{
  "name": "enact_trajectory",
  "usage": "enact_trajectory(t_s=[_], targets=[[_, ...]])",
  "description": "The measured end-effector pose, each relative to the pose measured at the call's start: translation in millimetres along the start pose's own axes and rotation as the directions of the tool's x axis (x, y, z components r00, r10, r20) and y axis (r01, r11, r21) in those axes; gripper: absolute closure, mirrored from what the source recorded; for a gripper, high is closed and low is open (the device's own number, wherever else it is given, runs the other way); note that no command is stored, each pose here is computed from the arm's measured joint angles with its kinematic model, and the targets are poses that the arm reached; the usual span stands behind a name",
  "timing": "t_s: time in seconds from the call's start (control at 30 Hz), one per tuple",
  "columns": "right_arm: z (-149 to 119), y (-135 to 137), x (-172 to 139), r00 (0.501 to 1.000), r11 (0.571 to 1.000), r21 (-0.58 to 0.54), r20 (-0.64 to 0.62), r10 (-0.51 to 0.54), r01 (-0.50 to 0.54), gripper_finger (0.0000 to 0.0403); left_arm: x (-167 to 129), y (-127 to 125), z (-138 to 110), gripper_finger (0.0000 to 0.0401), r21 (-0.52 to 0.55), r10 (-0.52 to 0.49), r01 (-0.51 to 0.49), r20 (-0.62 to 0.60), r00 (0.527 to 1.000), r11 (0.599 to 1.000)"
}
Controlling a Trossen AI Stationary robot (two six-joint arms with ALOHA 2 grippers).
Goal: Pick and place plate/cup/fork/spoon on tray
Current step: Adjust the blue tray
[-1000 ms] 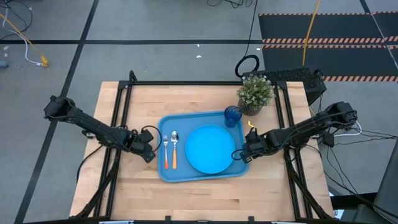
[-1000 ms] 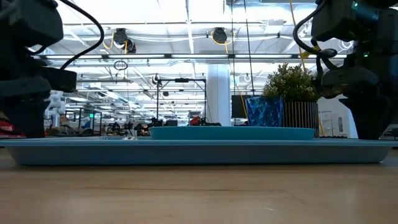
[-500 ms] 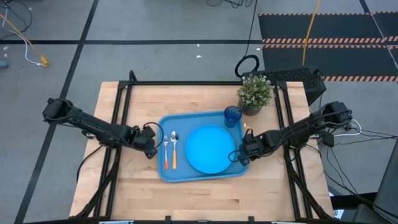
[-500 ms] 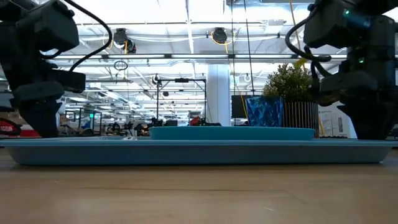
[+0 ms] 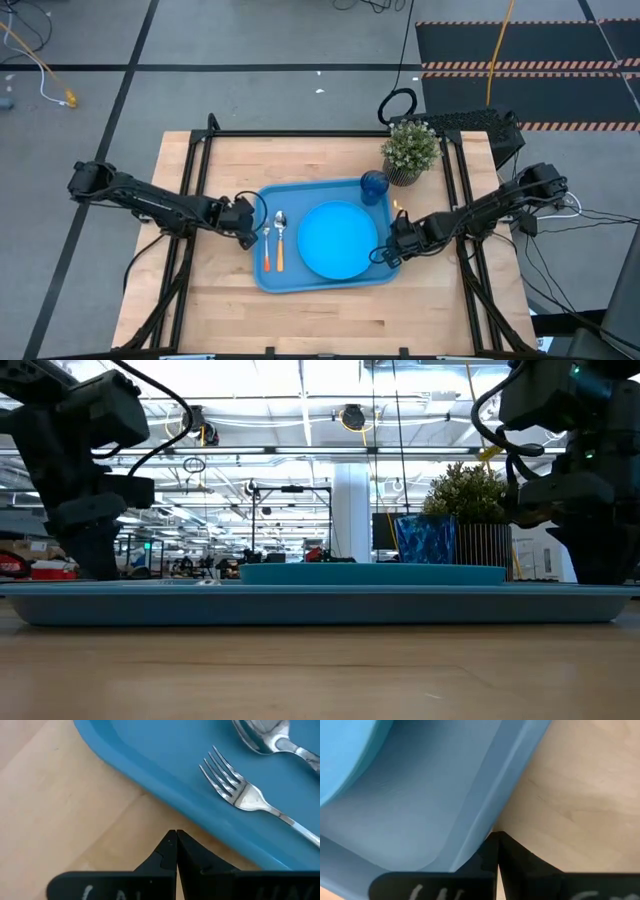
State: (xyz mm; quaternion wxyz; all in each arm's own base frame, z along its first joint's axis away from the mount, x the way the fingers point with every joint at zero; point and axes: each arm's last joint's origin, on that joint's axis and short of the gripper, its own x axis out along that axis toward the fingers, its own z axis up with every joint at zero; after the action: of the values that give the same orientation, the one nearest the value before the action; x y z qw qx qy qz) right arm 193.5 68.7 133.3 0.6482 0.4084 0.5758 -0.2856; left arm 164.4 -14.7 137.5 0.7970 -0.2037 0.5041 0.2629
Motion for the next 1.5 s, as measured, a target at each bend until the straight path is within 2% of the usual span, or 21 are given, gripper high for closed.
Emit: enact_trajectory(t_s=[0.4, 1.5], targets=[[-1.7, 4.1, 0.4, 0.999, 0.999, -0.006, -0.018, 0.044, -0.044, 0.0403, 19.7, -4.0, 5.7, 0.0400, 0.036, 0.019, -0.018, -0.029, 0.999, 0.999], [-7.9, 7.6, 0.4, 0.997, 0.998, -0.010, -0.024, 0.069, -0.069, 0.0403, 22.8, 4.6, 17.9, 0.0400, 0.028, 0.015, -0.015, -0.003, 1.000, 0.999]])
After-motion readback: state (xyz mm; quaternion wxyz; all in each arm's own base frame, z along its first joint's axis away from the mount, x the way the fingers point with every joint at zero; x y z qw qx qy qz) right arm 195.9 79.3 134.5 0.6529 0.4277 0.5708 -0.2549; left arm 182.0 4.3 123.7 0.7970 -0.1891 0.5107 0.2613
